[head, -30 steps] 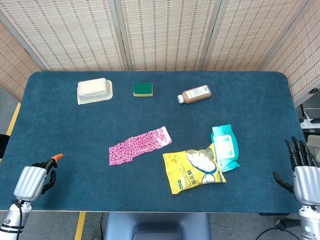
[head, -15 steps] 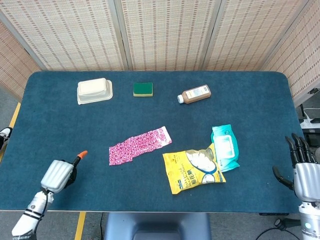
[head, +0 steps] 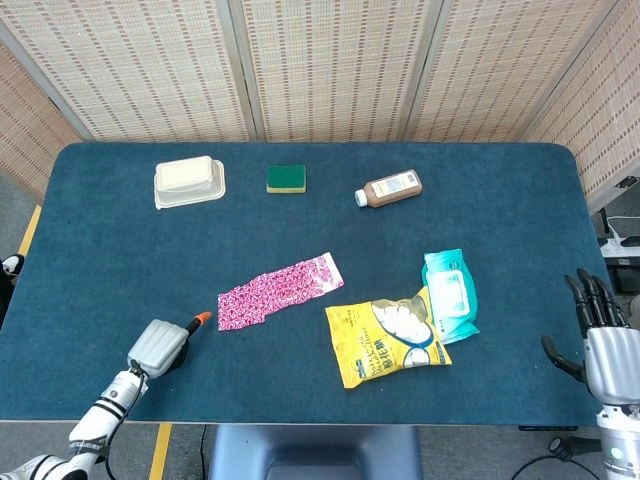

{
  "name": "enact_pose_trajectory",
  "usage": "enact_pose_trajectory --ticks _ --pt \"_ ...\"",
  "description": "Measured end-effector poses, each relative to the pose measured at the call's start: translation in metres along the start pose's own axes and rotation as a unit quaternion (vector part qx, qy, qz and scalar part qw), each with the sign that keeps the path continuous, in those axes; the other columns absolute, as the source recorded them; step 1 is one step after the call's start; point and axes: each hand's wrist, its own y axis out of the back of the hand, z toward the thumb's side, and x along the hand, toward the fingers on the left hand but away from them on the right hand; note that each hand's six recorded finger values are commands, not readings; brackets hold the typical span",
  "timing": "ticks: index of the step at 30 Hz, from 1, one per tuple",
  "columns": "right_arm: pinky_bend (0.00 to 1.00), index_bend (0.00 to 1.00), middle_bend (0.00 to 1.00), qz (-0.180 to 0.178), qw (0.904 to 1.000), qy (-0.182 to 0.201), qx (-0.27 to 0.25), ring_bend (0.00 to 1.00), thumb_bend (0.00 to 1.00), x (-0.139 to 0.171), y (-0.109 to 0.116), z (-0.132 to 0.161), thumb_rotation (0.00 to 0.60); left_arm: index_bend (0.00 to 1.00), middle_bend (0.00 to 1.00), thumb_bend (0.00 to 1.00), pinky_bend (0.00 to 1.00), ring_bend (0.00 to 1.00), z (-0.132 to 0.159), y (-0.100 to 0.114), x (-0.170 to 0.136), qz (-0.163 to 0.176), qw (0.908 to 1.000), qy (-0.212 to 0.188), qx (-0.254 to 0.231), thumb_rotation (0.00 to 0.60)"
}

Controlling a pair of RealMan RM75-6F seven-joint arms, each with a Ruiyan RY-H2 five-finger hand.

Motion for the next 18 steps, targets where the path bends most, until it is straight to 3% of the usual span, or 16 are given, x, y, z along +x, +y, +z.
enact_pose_trajectory --ticks 9,18 --pt "0.22 0.0 0.0 0.01 0.9999 -0.002 0.001 0.0 0.22 -0.001 -0.002 -0.001 0.6 0.09 0.72 0.81 0.69 0.78 0.022 -0.01 0.028 -0.017 0.9998 -0.002 0.007 0.6" --pt "0.22 0.0 0.0 0.014 0.9999 -0.002 0.0 0.0 0.22 -0.001 -0.002 -0.001 0.6 0.1 0.72 0.81 0.69 0.78 0.015 -0.019 0.036 -0.035 0.9989 0.022 0.021 0.6"
